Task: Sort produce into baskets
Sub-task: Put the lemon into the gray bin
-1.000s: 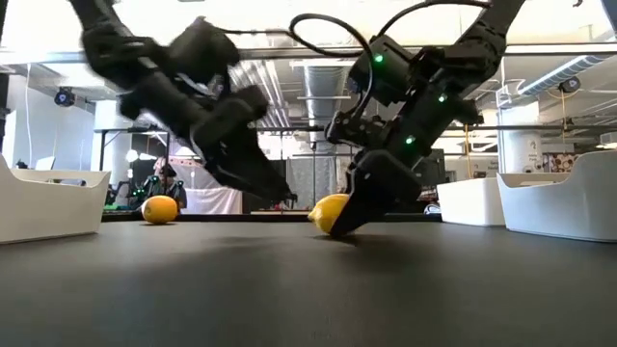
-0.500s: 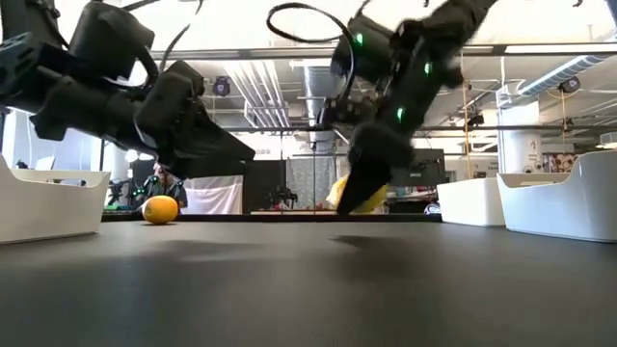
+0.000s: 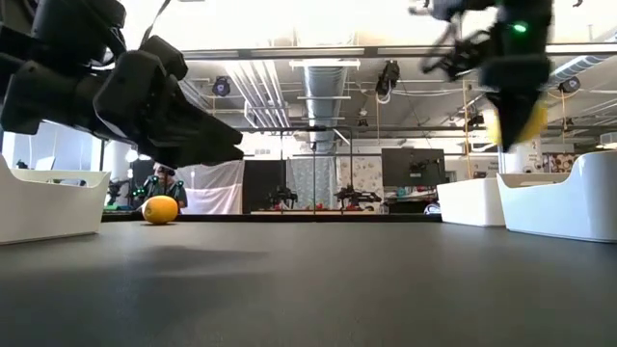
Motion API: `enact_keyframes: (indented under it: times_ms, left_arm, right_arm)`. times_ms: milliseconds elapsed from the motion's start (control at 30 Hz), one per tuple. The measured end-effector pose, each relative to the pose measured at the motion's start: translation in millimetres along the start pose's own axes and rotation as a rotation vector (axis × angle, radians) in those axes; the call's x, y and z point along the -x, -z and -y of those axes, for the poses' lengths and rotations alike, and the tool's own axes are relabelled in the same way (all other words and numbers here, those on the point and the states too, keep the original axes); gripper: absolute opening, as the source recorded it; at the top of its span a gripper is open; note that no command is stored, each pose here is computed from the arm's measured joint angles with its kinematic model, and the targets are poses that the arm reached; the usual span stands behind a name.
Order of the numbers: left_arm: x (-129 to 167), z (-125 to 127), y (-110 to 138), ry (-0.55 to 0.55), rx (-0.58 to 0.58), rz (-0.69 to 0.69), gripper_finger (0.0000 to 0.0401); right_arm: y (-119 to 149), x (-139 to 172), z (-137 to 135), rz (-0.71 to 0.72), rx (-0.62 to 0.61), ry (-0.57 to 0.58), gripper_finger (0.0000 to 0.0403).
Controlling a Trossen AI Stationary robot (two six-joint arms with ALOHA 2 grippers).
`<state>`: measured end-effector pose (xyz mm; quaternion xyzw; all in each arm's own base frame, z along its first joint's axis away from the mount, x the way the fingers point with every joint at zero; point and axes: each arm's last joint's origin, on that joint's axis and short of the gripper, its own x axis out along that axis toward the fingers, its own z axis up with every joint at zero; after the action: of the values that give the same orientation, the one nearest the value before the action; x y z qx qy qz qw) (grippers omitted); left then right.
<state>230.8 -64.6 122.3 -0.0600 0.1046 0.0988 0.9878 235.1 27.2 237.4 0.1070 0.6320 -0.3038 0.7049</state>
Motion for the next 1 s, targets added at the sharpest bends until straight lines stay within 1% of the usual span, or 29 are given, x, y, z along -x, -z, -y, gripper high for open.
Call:
enact_keyframes:
  times_ms: [100,233,300,467,567,633,733,833,933,1000]
  left_arm:
    - [2,0,-2,0.045,0.002,-0.001,0.0306]
    - [7,-2,-11,0.066,0.013,-0.001,0.0306]
    - [11,-7,-17,0.050,0.031,-0.022,0.0306]
    - [23,-29,-37,-0.045,0.084,-0.060,0.0306]
    - [28,-47,-47,-0.149,0.121,-0.136,0.0306]
    - [30,-59,-57,-0.237,0.130,-0.210,0.0306]
    - [29,-76,-82,-0.376,0.133,-0.297,0.0306]
    - [26,-94,-113,-0.492,0.158,-0.334,0.0306]
    - [24,-127,-132,-0.672,0.214,-0.415,0.0306]
    - [25,-153,-137,-0.780,0.262,-0.485,0.0306]
  right_arm:
    - [19,-10,13,-0.044,-0.078,0.036,0.0210]
    - [35,-23,25,-0.075,-0.130,0.070,0.0217]
    - [40,-30,30,-0.096,-0.147,0.088,0.0220]
    - [47,-44,37,-0.146,-0.167,0.129,0.0225]
    - [48,-48,38,-0.185,-0.151,0.131,0.0236]
    - [49,-48,38,-0.201,-0.128,0.135,0.0252]
    - [48,-42,40,-0.219,-0.105,0.144,0.0286]
    - [45,-30,42,-0.226,-0.094,0.161,0.0324]
    - [39,-14,42,-0.191,-0.086,0.141,0.0359]
    - [35,-4,40,-0.142,-0.064,0.107,0.0373]
